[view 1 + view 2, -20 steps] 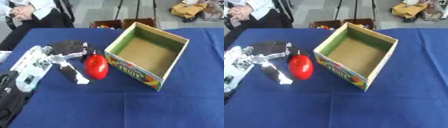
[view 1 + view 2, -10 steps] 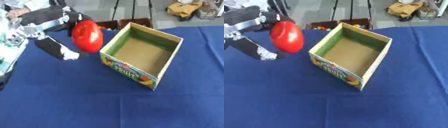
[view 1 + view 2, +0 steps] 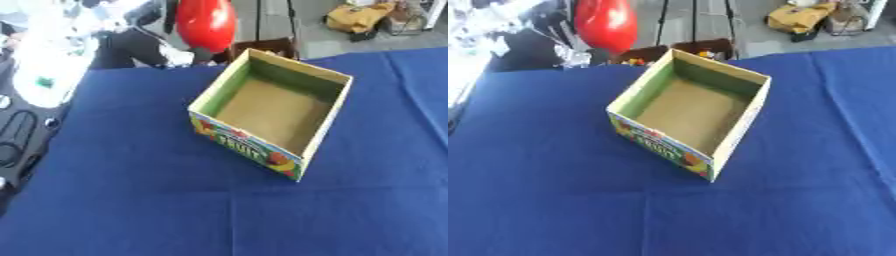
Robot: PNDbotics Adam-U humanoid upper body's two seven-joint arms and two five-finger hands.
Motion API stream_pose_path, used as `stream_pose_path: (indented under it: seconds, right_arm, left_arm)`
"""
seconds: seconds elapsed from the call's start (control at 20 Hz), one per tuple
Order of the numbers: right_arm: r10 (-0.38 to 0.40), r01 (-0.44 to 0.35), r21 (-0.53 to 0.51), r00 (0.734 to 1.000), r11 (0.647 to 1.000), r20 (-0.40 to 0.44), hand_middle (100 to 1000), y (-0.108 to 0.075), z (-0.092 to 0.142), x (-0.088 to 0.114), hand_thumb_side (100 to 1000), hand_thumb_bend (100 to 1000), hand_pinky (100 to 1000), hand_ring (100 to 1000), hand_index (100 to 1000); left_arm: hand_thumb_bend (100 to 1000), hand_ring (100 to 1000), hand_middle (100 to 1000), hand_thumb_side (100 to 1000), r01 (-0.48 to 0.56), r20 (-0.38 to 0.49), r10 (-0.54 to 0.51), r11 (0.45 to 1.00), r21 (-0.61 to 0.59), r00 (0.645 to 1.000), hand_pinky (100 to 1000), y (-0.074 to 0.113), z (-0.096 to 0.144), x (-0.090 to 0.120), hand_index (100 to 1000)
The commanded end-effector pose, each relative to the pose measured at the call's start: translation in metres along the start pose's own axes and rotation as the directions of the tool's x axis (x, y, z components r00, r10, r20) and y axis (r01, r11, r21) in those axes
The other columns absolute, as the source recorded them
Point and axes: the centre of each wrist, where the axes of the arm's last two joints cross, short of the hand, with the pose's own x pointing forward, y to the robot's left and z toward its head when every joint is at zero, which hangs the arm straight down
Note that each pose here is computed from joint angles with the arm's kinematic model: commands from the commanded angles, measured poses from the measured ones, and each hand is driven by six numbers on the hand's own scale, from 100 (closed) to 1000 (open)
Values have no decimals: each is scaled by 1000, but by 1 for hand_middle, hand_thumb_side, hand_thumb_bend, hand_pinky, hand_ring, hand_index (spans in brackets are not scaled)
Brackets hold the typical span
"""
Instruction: Pick up objects on the table and place them in the box.
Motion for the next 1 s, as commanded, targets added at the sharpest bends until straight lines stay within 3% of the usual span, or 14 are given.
stream_pose_path:
  seconds: [0.05,0.3,0.65,1.0]
  right_arm:
    - [-10,9,23,999,1000,36,636,0,-10,3,833,100,837,877,822]
    - [-33,32,25,998,999,54,637,3,-16,3,834,100,838,878,823]
    - [-64,62,19,994,998,85,637,7,-25,3,837,100,840,879,824]
    - [-84,83,20,993,996,87,634,13,-26,3,846,100,846,886,828]
  left_arm:
    - [100,380,461,469,19,-31,-18,998,55,999,100,4,-6,-8,678]
    - [100,385,461,463,46,-76,-38,994,103,996,100,-14,-20,-20,675]
    - [100,406,473,451,181,-175,-164,980,86,971,100,-47,-29,-34,680]
    - [100,412,478,454,227,-220,-207,971,71,953,100,-73,-39,-43,686]
